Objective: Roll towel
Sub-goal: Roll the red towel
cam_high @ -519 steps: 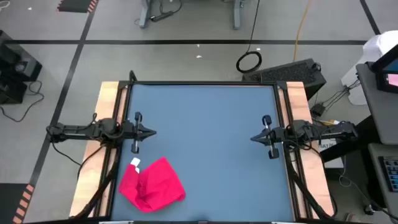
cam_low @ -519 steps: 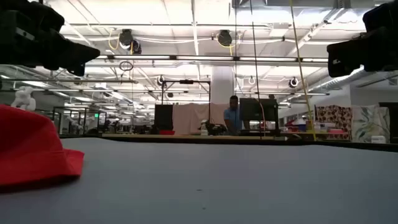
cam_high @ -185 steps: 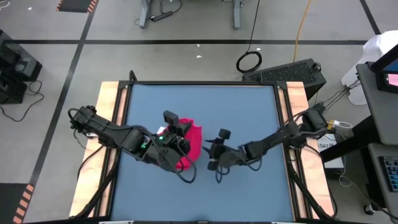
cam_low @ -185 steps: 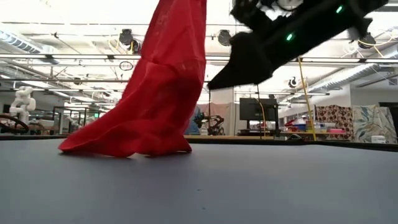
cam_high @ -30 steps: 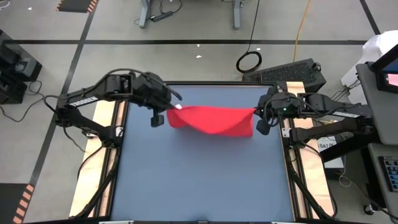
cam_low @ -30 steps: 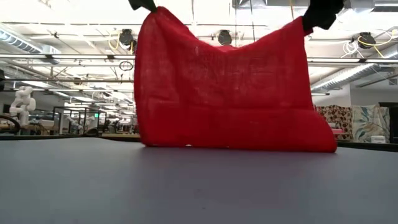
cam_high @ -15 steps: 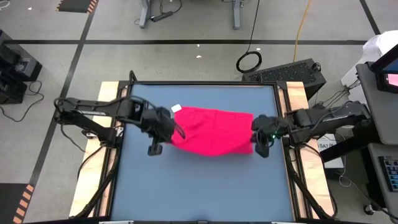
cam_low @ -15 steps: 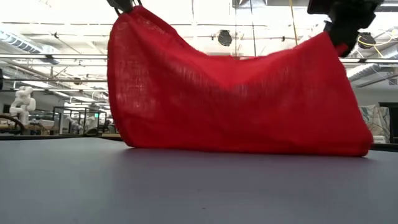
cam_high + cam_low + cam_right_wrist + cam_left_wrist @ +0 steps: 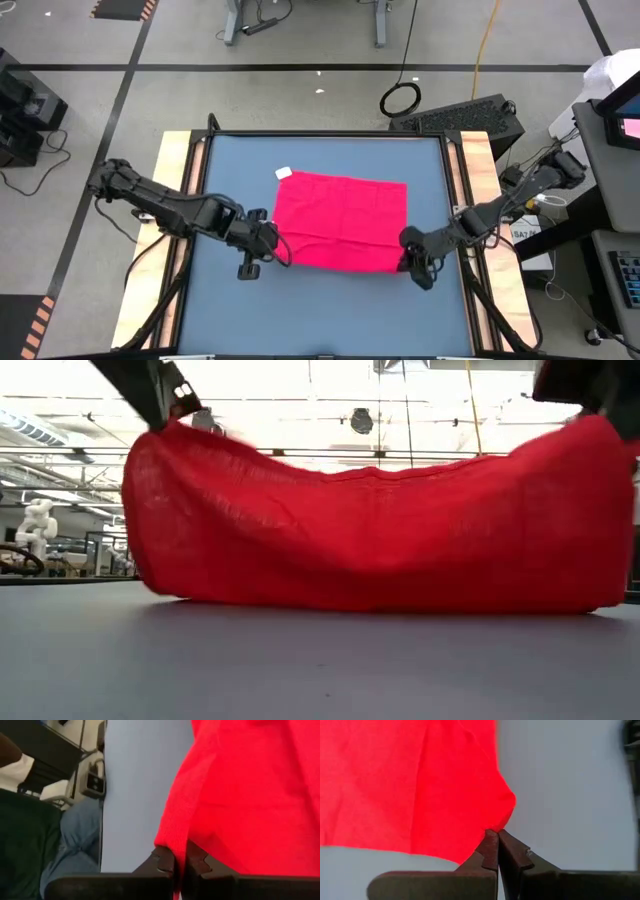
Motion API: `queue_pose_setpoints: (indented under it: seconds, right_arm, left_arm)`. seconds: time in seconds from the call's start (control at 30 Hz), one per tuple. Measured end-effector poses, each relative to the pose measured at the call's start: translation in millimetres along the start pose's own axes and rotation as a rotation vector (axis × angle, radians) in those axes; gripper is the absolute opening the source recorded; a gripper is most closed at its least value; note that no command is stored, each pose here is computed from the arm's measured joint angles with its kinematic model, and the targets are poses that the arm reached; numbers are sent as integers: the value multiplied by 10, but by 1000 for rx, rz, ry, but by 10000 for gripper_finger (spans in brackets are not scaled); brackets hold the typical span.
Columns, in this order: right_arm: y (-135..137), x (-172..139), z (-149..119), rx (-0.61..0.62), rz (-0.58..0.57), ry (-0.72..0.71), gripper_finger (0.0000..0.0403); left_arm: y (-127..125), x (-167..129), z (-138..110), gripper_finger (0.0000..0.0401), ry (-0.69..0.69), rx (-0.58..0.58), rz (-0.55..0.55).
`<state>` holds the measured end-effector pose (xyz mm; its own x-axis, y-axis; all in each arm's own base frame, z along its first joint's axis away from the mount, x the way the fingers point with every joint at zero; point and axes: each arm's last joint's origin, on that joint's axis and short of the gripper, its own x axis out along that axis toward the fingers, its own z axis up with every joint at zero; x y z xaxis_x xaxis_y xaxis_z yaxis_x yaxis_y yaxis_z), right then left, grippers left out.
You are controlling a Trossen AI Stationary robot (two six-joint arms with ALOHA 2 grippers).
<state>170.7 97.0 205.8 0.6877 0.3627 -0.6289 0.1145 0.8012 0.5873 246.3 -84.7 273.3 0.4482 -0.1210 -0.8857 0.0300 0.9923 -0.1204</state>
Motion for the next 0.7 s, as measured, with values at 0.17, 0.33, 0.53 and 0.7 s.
queue_pose_setpoints:
  seconds: [0.17, 0.33, 0.53, 0.7]
  right_arm:
    - [-2, 188, -144, 19, -50, 71, 0]
    - [4, 372, -234, 15, -80, 104, 16]
    - [9, 522, -293, 31, -80, 128, 65]
    - [86, 561, -367, 31, 2, 196, 115]
  left_arm:
    - [-64, 172, -132, 4, 0, -27, -6]
    - [-139, 284, -224, 4, -15, -31, -31]
    - [-220, 359, -289, 6, -43, -65, -63]
    - [-332, 348, -317, 38, -59, -35, -89]
